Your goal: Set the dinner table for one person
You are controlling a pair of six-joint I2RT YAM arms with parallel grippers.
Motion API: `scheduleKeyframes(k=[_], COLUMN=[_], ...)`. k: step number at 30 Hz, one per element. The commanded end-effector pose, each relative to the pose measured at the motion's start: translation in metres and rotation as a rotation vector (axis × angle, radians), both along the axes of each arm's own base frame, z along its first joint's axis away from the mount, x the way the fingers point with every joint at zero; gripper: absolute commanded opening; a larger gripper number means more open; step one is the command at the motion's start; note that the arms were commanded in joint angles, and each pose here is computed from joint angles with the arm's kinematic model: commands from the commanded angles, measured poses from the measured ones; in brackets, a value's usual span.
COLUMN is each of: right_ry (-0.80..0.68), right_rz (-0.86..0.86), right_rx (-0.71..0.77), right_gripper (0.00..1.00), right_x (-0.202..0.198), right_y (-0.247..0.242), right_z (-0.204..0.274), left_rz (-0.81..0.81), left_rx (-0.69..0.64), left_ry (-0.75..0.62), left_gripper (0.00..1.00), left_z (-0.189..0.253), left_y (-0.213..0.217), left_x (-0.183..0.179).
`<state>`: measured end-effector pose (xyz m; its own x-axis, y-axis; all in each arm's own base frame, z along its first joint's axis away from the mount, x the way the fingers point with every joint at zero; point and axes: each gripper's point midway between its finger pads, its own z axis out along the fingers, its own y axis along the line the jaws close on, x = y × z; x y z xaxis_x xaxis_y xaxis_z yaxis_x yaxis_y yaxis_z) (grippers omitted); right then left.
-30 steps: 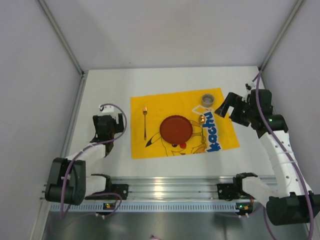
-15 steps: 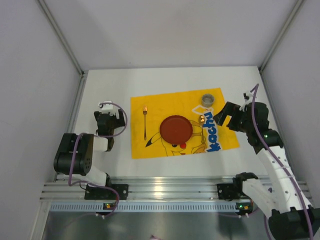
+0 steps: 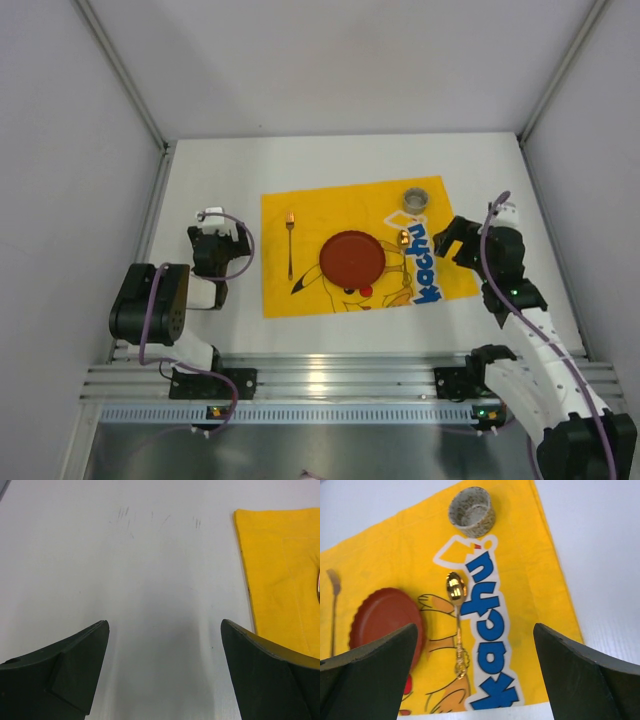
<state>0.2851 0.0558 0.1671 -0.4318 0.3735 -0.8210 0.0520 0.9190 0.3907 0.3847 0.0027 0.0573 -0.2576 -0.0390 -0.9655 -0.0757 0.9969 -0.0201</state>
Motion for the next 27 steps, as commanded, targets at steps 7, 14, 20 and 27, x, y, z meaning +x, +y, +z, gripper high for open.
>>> scheduleKeyframes(k=[7, 14, 20, 27], right_ry=[-0.393, -0.518, -0.53, -0.463], right_rz=[0.039, 0.13, 0.048, 0.009], right_rx=[-0.451, -0.539, -0.484, -0.476], right_gripper=[1.0, 1.0, 1.0, 1.0], right_x=[0.039, 0.072, 0.081, 0.091], right_y=[-0.029, -0.017, -0.035, -0.044], right_z=[-0.012, -0.029, -0.038, -0.043], left_rz=[-0.015, -0.014, -0.015, -0.014], left_rx=[0.004, 0.004, 0.004, 0.004], left_ry=[-0.104, -0.104, -0.104, -0.102], left_gripper=[0.98, 0.98, 0.98, 0.98], left_z=[0.025, 0.025, 0.025, 0.025], left_y=[-0.001, -0.001, -0.001, -0.001], left_x=[0.009, 0.009, 0.009, 0.009])
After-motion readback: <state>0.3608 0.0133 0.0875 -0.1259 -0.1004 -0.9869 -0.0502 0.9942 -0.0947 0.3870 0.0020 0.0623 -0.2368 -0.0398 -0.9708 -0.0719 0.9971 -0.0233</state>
